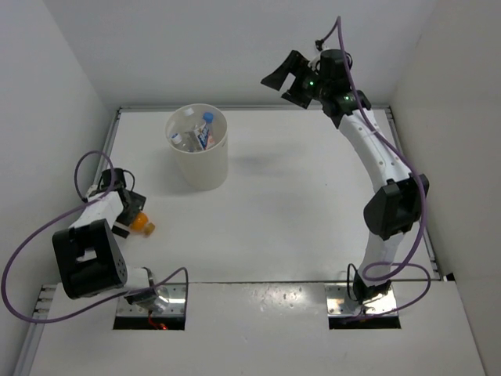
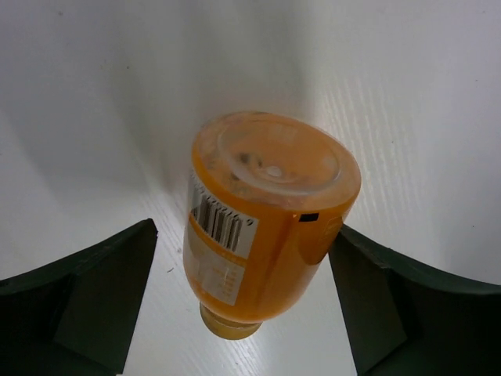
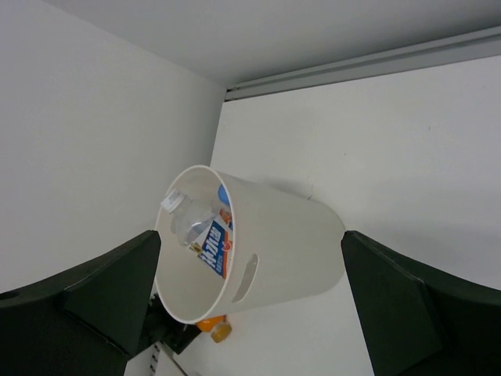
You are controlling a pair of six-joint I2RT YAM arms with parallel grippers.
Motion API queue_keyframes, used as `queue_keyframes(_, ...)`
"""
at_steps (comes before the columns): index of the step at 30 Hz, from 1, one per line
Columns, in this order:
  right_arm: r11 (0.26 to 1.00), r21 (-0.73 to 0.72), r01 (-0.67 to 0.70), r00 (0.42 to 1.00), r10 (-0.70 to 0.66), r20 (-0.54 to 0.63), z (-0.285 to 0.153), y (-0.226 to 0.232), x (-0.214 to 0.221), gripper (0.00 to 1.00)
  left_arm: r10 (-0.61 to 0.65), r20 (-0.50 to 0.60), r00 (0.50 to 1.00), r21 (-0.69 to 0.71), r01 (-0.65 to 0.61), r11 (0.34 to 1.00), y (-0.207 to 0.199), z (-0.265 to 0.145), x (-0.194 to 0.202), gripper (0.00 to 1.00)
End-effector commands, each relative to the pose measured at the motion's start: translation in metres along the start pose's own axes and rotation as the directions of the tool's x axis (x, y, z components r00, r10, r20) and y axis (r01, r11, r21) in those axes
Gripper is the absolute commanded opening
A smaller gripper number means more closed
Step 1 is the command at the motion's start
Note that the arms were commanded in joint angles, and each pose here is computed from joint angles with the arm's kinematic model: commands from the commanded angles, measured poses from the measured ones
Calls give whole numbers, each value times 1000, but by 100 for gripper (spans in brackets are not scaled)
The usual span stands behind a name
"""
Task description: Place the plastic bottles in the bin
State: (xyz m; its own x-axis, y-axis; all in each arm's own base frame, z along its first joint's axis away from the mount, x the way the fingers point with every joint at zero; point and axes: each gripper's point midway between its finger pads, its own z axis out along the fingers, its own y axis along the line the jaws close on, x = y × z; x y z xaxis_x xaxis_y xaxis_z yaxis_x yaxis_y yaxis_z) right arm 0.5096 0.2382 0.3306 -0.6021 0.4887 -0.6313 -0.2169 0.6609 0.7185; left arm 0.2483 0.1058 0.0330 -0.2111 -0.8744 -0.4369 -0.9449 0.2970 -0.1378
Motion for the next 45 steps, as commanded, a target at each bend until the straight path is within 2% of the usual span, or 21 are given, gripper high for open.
queue_keyframes(1,999,-37,-28,999,28,19,2,-1,-10,100,-11,-2,1000,27,11,1000,-3,5,-1,90)
queue_keyframes(2,999,-37,-31,999,31,7,5,-3,-7,100,0,-1,1000,42,0,999,-6,4,-1,87)
queue_keyframes(3,999,-26,-46,999,46,7,5,-9,-8,100,9,-1,1000,42,-9,999,-6,5,-1,76)
queue_keyframes(6,997,-28,-67,998,67,6,7,-14,-10,100,6,6,1000,50,-7,999,-7,2,-3,62)
queue_keyframes(7,997,-35,-67,998,67,-1,6,-12,-9,100,6,6,1000,50,-7,999,-7,2,-3,60)
queue_keyframes(11,995,-36,-91,996,91,-1,6,-16,-10,100,-36,60,998,87,30,996,-18,-22,-25,41)
queue_keyframes(13,995,-31,-97,995,97,-7,5,-21,-10,100,-85,149,985,139,65,988,-34,-48,-58,35)
queue_keyframes(14,994,-31,-109,994,109,-6,6,-22,-9,100,-103,180,978,130,80,988,-34,-57,-68,35)
queue_keyframes(15,993,-39,-109,994,109,-14,6,-21,-8,100,-144,222,964,175,107,979,-48,-77,-91,35)
queue_keyframes(18,992,-46,-118,993,117,-20,4,-20,-5,100,-189,294,937,243,118,963,-67,-116,-123,34)
queue_keyframes(20,991,-52,-123,992,122,-15,2,-17,-6,100,-243,367,898,336,116,935,-86,-160,-156,34)
queue_keyframes(23,989,-64,-131,991,130,-17,-1,-14,-6,100,-253,438,863,437,42,898,-112,-210,-179,34)
queue_keyframes(24,989,-58,-135,991,134,-23,0,-16,-3,100,-261,453,852,499,0,867,-127,-229,-181,34)
queue_keyframes(26,987,-64,-147,989,145,-30,1,-16,-1,100,-226,486,845,537,-84,840,-144,-245,-178,34)
queue_keyframes(29,986,-70,-152,988,151,-25,-1,-14,-2,99,-183,528,829,605,-217,766,-181,-279,-158,34)
queue_keyframes(30,984,-76,-161,987,159,-33,-2,-13,-1,99,-139,560,817,613,-295,733,-201,-292,-142,35)
queue_keyframes(32,984,-80,-159,987,157,-29,-4,-12,-1,99,-81,596,799,593,-370,715,-218,-300,-123,36)
queue_keyframes(33,984,-80,-158,987,157,-29,-4,-12,-1,99,-45,606,794,597,-417,685,-231,-309,-101,36)
queue_keyframes(37,984,-79,-159,987,157,-30,-8,-11,1,99,47,675,736,524,-523,672,-262,-313,-70,37)
queue_keyframes(40,984,-79,-159,987,157,-30,-10,-10,2,99,74,684,725,504,-544,671,-276,-310,-58,39)
queue_keyframes(45,984,-87,-154,988,153,-24,-14,-6,-1,99,110,690,715,452,-544,707,-274,-288,-53,42)
